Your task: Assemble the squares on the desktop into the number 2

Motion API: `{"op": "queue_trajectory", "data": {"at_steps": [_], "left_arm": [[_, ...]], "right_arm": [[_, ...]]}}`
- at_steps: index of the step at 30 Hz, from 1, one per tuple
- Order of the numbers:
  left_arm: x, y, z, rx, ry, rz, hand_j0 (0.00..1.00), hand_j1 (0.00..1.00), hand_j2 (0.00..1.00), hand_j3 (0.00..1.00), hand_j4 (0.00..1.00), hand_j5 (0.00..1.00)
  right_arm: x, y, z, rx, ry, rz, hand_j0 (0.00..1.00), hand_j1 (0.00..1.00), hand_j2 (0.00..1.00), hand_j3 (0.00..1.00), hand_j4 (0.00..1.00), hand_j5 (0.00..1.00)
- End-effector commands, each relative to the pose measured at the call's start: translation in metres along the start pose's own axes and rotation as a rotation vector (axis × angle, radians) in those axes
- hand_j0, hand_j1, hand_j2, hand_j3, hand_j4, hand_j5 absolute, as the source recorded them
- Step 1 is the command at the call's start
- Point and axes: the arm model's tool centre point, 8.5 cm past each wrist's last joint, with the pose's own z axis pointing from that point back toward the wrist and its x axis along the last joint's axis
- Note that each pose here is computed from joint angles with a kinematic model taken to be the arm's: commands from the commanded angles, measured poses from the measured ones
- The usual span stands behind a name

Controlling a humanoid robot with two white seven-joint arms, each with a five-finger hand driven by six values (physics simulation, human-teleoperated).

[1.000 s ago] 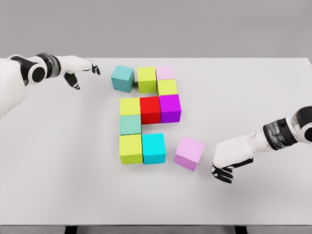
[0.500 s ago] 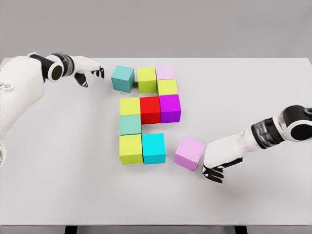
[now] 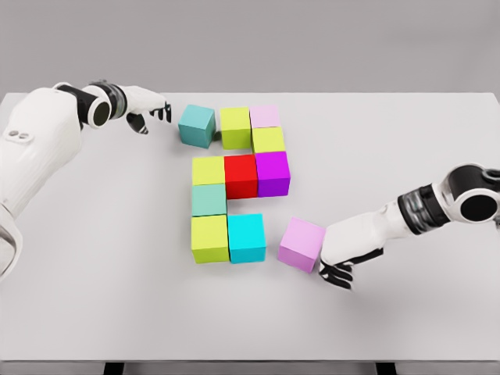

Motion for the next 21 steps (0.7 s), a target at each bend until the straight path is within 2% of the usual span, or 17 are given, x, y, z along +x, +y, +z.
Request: {"op": "queue_trajectory", "data": {"at_steps": [1,8,10,21], "left_arm": [[0.0,0.001,0.0,0.004,0.001,0.003,0.66,0.66,0.66,0.66,0.66,0.66],[0.001,-0.002,-0.002,-0.004,0.02,-0.028,0.65,0.65,0.65,0.65,0.65,0.65],[0.002,-0.002,-0.002,-0.008,0.032,-0.06,0.65,0.65,0.65,0.65,0.65,0.65],[0.011,-0.001,-0.005,-0.005,0.022,-0.053,0.65,0.65,0.65,0.65,0.65,0.65]], "right_arm": [[-0.002,-0.002,0.0,-0.006,0.004,-0.006,0.14,0.14,0.14,0.14,0.14,0.14],[-0.003,-0.006,-0.002,-0.011,0.003,-0.001,0.14,0.14,0.14,0.14,0.14,0.14],[-0.003,-0.007,-0.003,-0.011,0.0,0.002,0.14,0.14,0.14,0.14,0.14,0.14],[-0.004,-0.01,-0.006,-0.012,-0.001,0.005,0.14,0.14,0.14,0.14,0.14,0.14]]}}
